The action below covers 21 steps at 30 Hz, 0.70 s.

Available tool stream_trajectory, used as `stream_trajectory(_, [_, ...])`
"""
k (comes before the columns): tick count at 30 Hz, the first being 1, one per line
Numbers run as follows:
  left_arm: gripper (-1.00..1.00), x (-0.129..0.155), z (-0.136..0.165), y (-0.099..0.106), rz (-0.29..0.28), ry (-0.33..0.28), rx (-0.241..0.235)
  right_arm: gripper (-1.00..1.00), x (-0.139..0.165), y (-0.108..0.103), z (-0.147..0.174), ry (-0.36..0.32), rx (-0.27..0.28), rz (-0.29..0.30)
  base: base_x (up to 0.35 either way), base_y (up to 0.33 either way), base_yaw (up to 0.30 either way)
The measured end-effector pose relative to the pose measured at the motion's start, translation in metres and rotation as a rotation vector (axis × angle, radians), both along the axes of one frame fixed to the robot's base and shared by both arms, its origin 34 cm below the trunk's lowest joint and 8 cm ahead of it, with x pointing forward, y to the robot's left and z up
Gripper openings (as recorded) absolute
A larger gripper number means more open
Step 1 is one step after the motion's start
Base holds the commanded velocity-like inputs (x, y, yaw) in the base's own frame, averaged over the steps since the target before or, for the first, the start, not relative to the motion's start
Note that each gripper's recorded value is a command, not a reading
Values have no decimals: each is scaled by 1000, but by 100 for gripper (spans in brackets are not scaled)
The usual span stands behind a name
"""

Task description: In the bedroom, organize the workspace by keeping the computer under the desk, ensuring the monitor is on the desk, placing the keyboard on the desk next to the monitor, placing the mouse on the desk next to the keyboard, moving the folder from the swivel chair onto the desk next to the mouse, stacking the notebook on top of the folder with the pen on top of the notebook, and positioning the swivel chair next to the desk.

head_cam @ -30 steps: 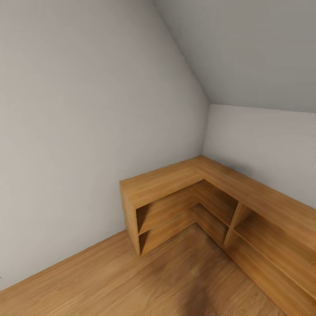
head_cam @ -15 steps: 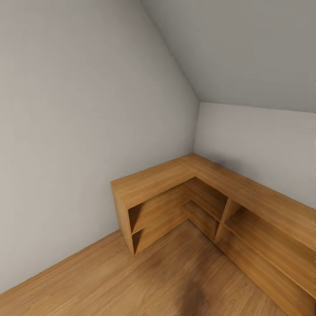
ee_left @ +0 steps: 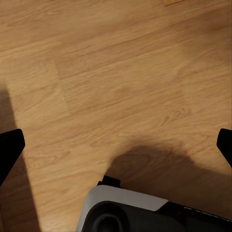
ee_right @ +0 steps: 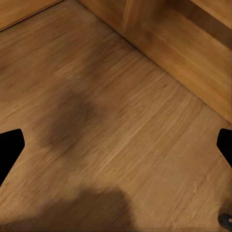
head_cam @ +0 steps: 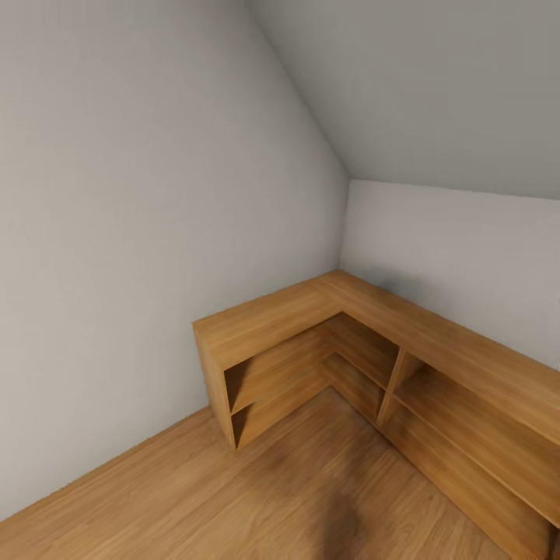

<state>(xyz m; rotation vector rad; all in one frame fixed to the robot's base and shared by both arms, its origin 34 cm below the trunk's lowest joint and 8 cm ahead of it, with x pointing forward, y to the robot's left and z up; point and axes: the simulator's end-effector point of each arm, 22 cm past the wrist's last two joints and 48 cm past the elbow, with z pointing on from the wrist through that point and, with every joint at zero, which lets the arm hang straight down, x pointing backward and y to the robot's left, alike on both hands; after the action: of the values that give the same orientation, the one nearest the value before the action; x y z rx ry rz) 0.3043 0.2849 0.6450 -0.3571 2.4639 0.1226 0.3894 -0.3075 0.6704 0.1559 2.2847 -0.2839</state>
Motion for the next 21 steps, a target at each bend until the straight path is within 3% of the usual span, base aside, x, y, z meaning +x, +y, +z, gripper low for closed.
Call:
stream_trajectory(11, [100,0,0,-1,-4,-3,0,100,0,1,0,0,2,2,24,0,-79])
stream_trajectory(21, [100,0,1,0,-3,-3,1,100,0,0,0,-2,1,2,273,0,-237])
